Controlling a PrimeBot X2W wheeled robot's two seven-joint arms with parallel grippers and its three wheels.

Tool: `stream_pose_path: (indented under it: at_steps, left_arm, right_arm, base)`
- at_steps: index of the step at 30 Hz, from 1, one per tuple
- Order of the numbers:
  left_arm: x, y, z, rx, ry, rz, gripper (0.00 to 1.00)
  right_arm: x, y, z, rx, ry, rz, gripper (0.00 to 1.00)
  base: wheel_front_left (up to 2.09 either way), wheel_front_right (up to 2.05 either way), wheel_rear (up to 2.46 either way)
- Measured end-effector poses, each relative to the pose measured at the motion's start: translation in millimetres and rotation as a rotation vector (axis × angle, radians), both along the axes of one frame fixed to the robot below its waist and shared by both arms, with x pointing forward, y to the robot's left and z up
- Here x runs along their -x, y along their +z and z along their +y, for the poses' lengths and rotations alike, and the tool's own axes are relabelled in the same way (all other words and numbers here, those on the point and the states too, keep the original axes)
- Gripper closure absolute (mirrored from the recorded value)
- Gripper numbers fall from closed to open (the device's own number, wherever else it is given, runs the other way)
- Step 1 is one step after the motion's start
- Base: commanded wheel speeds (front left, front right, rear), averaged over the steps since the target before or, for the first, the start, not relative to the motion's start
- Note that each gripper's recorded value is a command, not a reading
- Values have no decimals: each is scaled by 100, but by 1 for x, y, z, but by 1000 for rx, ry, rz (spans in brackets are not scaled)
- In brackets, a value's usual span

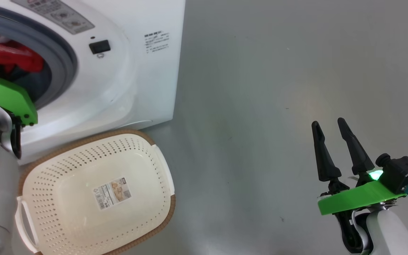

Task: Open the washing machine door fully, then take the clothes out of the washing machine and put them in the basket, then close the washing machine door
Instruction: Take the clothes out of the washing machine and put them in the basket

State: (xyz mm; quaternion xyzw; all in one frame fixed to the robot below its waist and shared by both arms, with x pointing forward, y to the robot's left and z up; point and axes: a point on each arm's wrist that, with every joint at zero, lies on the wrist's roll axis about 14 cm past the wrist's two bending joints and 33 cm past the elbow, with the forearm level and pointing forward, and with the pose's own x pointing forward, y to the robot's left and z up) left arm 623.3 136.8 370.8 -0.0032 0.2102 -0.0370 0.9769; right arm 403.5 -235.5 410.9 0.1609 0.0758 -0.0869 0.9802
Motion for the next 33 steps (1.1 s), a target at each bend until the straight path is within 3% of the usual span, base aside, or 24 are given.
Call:
stream_pose_path:
  at_steps: [7,12,22,33]
  left_arm:
    - [8,24,8,48,22,-78,100]
    - [13,61,19,117,70,-216,100]
    - [67,98,28,275,131,-373,100]
    - [106,156,60,294,192,-583,100]
  right_arm:
    - [-2,11,8,-9,22,-33,0]
    - [-3,22,12,-11,38,-63,0]
    - [11,27,24,-23,76,-71,0]
    - [2,38,41,-36,128,-108,0]
  base:
    - [0,0,0]
    - [0,0,0]
    - [0,0,0]
    - [0,0,0]
